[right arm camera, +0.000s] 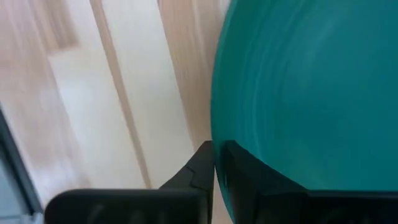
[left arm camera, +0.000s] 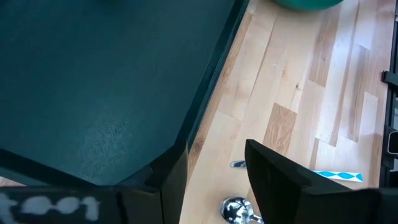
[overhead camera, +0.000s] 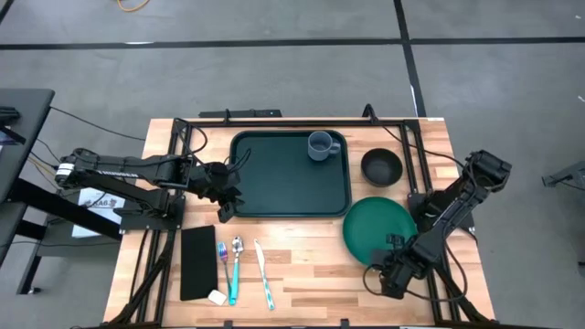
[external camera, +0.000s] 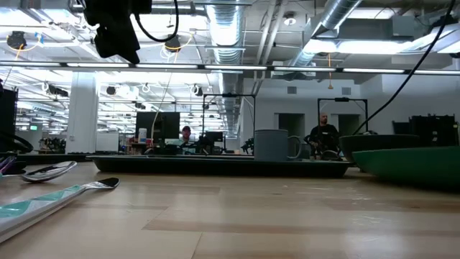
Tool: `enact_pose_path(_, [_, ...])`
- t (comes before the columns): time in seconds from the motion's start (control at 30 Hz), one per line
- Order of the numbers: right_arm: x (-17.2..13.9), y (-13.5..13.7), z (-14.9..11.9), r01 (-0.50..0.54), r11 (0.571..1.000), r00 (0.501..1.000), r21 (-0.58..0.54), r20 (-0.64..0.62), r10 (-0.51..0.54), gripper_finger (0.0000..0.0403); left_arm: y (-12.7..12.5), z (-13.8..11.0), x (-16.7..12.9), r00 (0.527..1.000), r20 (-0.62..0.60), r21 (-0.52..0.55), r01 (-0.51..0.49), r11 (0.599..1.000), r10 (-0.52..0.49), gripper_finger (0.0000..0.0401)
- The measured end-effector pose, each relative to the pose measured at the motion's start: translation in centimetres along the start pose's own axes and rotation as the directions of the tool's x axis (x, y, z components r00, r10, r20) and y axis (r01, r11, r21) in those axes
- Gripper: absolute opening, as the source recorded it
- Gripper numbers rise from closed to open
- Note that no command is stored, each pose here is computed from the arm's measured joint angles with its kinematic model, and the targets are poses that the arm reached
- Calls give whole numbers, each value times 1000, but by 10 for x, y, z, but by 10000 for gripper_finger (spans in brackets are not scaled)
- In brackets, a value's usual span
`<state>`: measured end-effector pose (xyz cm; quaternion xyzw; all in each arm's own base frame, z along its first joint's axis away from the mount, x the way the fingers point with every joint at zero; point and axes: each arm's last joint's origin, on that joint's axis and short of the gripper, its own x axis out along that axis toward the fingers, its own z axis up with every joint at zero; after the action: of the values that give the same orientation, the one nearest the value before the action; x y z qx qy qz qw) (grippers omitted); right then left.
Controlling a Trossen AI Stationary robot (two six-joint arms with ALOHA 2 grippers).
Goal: Set up tray
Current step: Put the dark green plate on the black serving tray
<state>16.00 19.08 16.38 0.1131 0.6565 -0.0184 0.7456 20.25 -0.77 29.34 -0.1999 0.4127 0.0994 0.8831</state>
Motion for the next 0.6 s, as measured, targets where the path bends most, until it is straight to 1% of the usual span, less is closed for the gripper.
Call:
enact_pose_path(0.13, [-9,4,13,-33,999,999,16,27,33,6,0,0,0,1000,0,0,0,1000,0,148])
enact_pose_path(0.43, [-37,17,43,-112,991,986,76,131,102,3,0,0,0,1000,-5,30,8,1000,-8,148])
enact_pose_path(0.6, [-57,16,58,-66,993,981,102,190,45,1,0,0,0,1000,-8,51,13,999,-13,148])
